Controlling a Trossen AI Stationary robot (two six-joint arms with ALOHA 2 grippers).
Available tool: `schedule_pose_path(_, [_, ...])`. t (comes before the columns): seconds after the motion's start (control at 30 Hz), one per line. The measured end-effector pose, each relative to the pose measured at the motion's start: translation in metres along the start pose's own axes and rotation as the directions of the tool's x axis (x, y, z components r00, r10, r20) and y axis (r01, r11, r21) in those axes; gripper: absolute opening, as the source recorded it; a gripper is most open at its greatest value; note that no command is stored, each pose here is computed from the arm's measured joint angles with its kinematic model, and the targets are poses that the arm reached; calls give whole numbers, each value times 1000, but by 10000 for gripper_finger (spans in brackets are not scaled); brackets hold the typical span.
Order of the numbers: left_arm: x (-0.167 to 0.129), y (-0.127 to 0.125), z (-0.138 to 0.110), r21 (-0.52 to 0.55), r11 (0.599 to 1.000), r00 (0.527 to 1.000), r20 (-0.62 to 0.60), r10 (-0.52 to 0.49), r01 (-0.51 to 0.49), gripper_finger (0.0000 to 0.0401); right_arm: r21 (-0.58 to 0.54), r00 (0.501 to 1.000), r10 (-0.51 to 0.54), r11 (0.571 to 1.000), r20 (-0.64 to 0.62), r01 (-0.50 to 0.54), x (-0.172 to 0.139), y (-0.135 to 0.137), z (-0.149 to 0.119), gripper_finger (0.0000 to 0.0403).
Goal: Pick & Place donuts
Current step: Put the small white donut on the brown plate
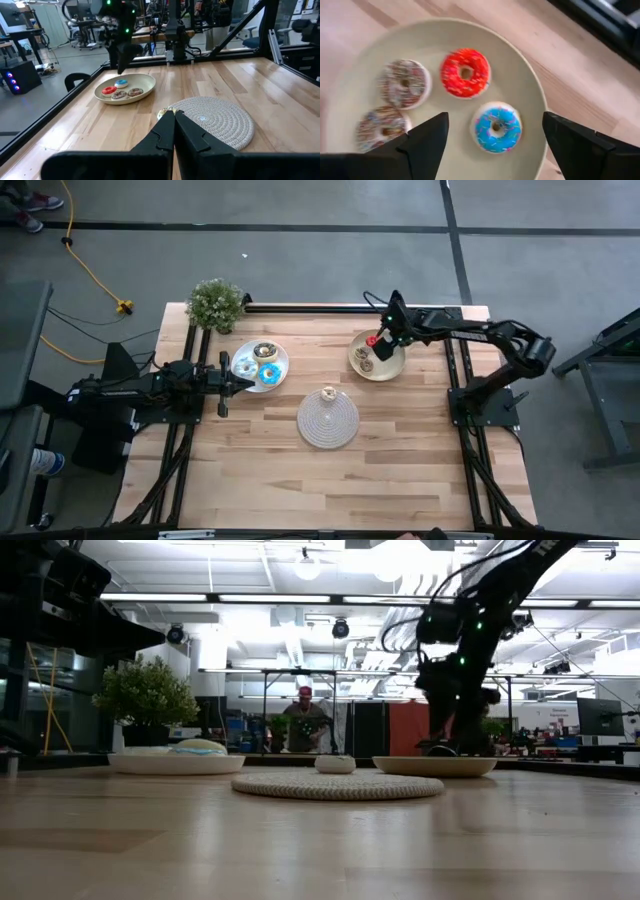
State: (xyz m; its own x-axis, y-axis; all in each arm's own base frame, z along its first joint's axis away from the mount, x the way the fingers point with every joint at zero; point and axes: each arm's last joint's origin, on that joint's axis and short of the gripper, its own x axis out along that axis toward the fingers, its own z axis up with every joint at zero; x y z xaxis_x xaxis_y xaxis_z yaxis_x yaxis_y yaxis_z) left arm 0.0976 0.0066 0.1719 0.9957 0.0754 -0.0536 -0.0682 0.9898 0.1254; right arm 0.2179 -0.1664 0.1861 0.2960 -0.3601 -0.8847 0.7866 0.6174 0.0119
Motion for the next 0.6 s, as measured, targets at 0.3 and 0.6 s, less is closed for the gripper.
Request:
schedule_pose_path(0.3, [0,0,0,0,1000,1000,0,0,0,1,-239,954,288,935,80,-262,-27,32,1,314])
schedule_pose_path(0.6, [0,0,0,0,1000,1000,0,0,0,1,-561,870,490,736,55,-379,-32,68,-5,314])
